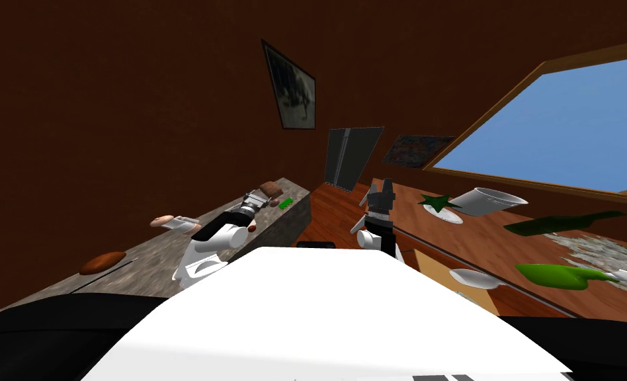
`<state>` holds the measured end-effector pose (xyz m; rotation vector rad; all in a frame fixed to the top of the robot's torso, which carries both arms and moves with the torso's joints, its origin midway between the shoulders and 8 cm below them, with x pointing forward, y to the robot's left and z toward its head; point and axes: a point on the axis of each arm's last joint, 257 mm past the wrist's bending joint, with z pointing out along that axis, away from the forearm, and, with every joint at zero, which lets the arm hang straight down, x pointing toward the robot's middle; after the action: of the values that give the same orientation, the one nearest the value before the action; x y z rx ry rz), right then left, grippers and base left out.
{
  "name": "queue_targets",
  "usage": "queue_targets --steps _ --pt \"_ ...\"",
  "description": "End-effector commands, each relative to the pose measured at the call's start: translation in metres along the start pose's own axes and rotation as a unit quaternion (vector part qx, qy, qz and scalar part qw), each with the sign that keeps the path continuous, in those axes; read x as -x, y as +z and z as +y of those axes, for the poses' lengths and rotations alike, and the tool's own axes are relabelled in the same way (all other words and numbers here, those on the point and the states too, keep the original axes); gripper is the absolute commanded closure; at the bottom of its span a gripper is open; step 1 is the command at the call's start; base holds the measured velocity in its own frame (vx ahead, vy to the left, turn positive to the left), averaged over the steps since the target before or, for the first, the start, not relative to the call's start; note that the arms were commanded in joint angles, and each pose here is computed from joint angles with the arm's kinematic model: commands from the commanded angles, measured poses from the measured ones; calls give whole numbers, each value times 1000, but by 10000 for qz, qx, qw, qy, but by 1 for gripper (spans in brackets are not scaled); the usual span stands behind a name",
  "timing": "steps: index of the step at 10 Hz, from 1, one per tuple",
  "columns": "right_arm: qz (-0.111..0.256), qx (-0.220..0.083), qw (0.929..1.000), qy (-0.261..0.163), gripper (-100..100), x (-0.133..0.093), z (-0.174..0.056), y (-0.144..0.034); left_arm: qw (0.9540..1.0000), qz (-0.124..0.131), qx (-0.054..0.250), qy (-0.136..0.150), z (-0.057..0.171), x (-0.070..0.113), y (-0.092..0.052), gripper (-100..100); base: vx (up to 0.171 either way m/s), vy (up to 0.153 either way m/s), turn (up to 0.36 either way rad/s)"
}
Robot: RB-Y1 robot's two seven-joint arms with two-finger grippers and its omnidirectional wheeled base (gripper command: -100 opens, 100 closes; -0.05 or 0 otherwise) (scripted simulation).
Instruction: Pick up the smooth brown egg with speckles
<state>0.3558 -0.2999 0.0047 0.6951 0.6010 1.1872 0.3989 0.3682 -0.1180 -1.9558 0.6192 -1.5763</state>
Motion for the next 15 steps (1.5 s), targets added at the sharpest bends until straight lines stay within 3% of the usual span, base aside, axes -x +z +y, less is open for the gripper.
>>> queue_targets --steps 1,2,4,8,11,13,14,15 --pt "0 0 10000 0 0 0 0 0 9995 -216 194 -85 10 13 0 -100 38 -8 -20" --pt "0 0 10000 0 0 0 0 0 9986 -351 321 -221 13 23 -1 -100 36 -2 -38" --pt "0 0 10000 0 0 0 0 0 9976 -485 432 -220 19 30 -2 -100 17 3 -5" --pt "0 0 10000 0 0 0 0 0 9902 -1010 860 -447 36 62 -9 -100 18 10 -23" --pt "0 0 10000 0 0 0 0 0 9801 -1461 1191 -626 48 90 -18 -100 16 22 -16" --pt "0 0 10000 0 0 0 0 0 9773 -1572 1277 -624 53 95 -21 -100 5 19 -5" --pt "0 0 10000 0 0 0 0 0 9709 -1793 1428 -699 58 108 -27 -100 2 24 -9" --pt "0 0 10000 0 0 0 0 0 9696 -1835 1460 -697 60 110 -28 -100 4 24 -10"
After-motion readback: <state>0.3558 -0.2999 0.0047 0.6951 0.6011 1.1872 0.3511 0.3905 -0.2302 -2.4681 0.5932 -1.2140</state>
